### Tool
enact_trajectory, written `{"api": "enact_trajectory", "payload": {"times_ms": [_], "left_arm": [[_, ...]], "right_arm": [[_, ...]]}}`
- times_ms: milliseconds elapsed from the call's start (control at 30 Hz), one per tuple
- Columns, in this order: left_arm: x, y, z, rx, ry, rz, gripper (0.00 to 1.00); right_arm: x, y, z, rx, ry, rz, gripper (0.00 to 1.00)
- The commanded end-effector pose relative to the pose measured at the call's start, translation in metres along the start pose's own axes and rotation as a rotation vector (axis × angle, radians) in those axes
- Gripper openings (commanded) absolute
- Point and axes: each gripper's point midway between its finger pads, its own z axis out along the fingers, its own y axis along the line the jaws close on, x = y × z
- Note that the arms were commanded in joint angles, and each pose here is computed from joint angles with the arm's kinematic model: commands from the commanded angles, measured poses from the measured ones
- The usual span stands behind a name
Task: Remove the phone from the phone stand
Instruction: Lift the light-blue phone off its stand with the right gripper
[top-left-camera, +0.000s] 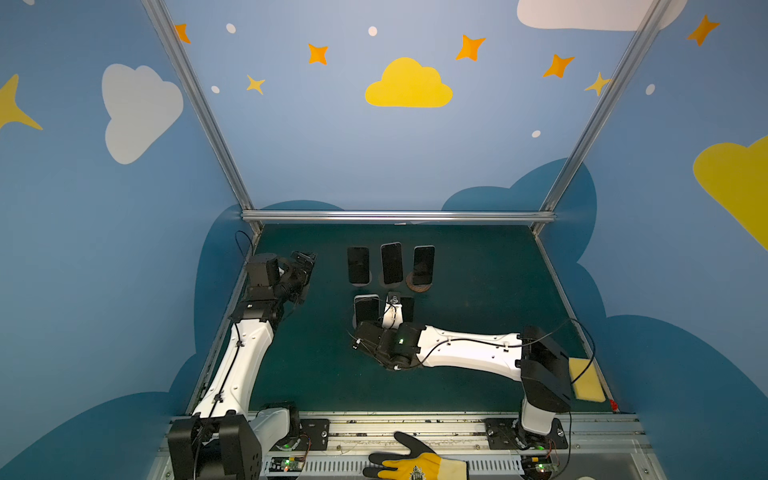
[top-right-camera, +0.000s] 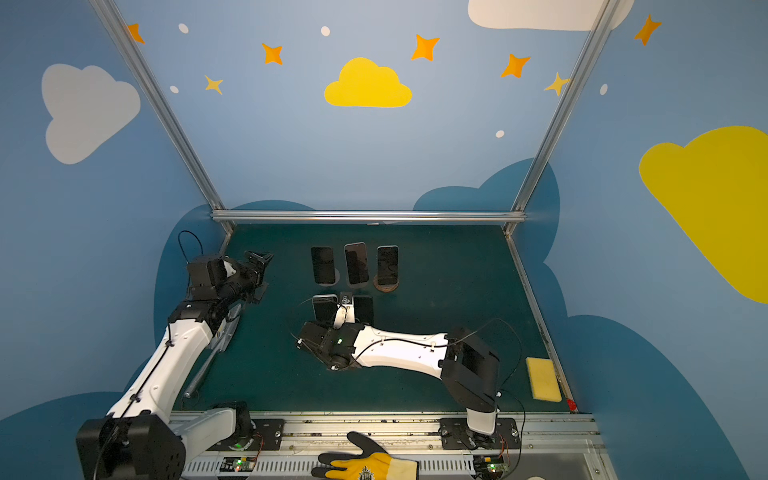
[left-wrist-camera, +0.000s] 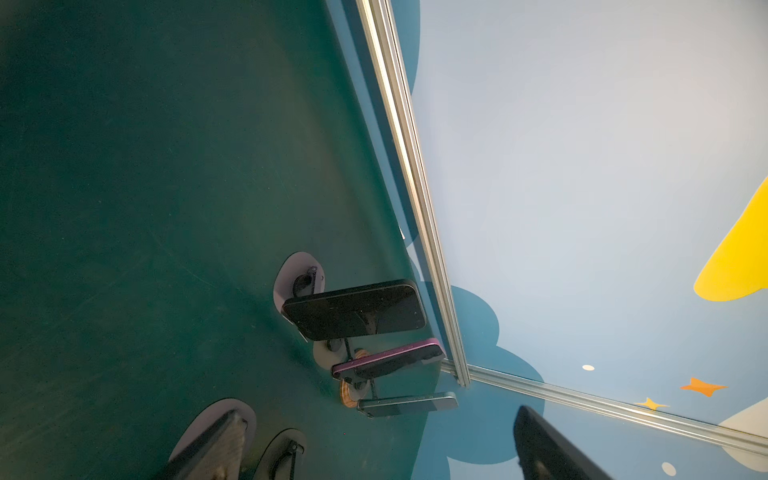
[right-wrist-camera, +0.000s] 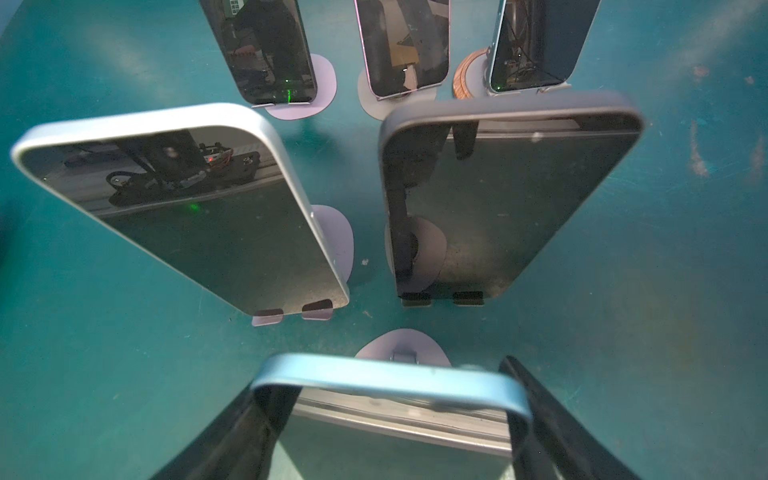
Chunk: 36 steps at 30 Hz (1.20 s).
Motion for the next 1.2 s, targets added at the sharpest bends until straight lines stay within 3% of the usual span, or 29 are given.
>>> {"api": "enact_trajectory", "payload": {"times_ms": [0, 433, 1167], "left_arm": [[-0.003, 0.0, -0.002, 0.002, -0.018, 0.012, 1.0], [-0.004, -0.006, -0.005, 0.022, -0.021, 0.035, 1.0], [0.009, -0.02, 0.004, 0.096, 0.043, 0.069, 1.0]], "right_arm": [[0.006, -0.006, 0.007, 0.035, 0.002, -0.018, 0.79], [0.002, -0.006, -0.004, 0.029, -0.054, -0.078, 0.74], [-0.021, -0.006, -0.044, -0.128, -0.173, -0.089, 0.62]]}}
